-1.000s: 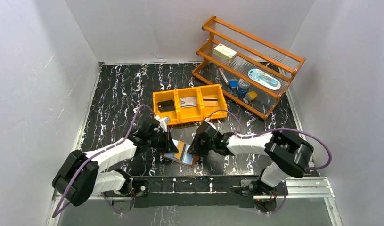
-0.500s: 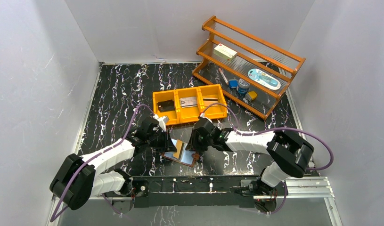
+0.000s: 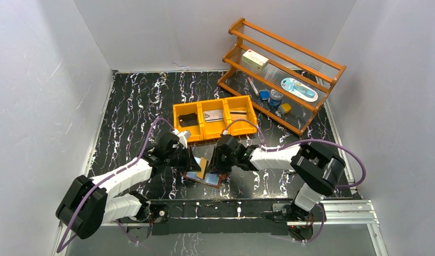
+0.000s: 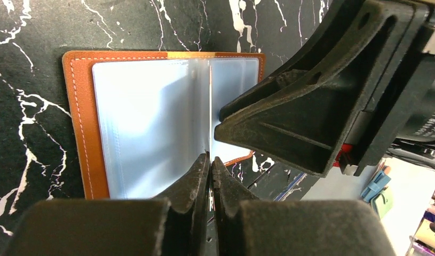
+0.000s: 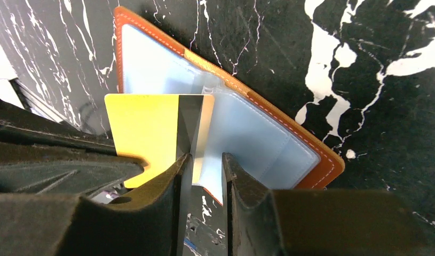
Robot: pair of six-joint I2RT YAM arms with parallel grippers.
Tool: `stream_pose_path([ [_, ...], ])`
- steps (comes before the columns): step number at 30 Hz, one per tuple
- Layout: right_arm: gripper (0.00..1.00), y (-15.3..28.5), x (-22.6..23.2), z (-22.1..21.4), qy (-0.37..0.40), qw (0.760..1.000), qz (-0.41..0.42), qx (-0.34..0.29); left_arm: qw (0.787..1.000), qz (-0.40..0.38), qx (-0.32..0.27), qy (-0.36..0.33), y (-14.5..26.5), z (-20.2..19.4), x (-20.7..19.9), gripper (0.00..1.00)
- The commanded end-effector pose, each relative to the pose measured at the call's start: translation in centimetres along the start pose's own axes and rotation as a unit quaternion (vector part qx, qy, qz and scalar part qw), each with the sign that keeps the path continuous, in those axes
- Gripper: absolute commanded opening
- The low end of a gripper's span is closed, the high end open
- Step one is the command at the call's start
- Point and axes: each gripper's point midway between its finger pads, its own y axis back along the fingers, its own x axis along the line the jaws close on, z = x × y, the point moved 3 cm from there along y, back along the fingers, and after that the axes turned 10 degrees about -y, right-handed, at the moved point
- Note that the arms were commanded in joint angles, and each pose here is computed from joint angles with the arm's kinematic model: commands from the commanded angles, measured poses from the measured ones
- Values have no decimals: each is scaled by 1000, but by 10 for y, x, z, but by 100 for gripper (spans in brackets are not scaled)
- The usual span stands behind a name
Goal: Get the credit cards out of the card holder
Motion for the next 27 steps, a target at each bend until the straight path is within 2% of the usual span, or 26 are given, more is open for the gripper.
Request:
stream_pose_path([
  [1,36,1,-22,0,-21,999,-30,-20,1000,-30,1,-5,1,0,-7,8],
  [6,33,-4,-42,-4,-37,997,-68,-16,997,-71,31,-17,-5,-2,-17,21],
  [10,33,-1,-41,-2,-37,997,-65,-25,996,-70,46,-23,-8,-1,-16,23],
  [14,33,1,-39,0,-34,997,-64,-31,998,-38,40,-24,-6,4,-10,14],
  [17,33,1,-36,2,-28,997,-58,-33,999,-18,19,-27,-1,10,-9,4],
  [19,34,2,-32,3,-22,998,-55,-35,1000,-1,0,-30,5,15,-7,0],
  [24,34,8,-25,12,-9,997,-61,-52,997,49,-37,-36,22,24,-1,0],
  [27,37,17,-8,18,17,997,-39,-63,994,74,-64,-40,35,32,1,0],
])
